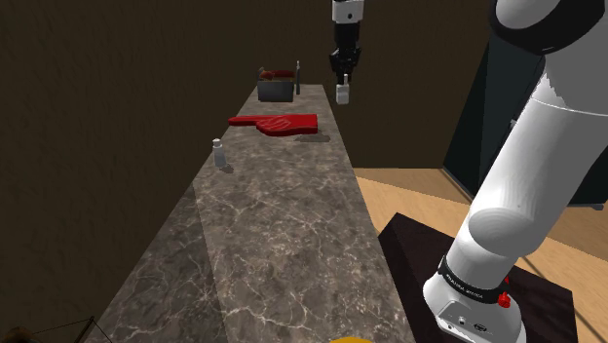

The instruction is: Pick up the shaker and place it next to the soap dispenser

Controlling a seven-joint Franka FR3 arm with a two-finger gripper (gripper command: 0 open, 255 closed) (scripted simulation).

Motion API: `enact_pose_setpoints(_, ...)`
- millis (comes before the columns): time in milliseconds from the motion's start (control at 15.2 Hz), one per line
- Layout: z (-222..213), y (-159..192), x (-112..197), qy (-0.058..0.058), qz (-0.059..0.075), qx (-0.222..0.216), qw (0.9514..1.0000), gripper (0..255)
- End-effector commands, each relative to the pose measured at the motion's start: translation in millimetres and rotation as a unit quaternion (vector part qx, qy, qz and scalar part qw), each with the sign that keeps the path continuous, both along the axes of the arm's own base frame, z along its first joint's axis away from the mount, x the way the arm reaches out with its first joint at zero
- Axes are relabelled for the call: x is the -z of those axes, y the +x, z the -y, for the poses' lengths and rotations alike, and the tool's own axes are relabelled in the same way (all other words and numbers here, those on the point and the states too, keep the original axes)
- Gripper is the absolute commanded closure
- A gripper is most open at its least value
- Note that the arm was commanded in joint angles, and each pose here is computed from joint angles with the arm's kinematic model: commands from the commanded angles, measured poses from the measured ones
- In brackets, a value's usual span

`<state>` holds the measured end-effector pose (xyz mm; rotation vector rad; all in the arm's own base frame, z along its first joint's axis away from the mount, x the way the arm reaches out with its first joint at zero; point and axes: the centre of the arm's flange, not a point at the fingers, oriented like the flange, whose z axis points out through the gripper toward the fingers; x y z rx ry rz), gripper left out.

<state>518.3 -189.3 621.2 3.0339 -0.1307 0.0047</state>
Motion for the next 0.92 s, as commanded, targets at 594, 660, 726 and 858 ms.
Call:
enact_pose_setpoints(594,-58.2,-54.1,-24.7,0.0,0.0,0.0,1.0,255)
enact_pose_setpoints(660,-67.8,-63.2,-24.7,0.0,0.0,0.0,1.0,255)
enact_pose_setpoints(726,-77.4,-72.2,-24.7,0.0,0.0,0.0,1.0,255)
enact_pose_setpoints(858,-96.6,-90.3,-24.8,0.0,0.0,0.0,1.0,255)
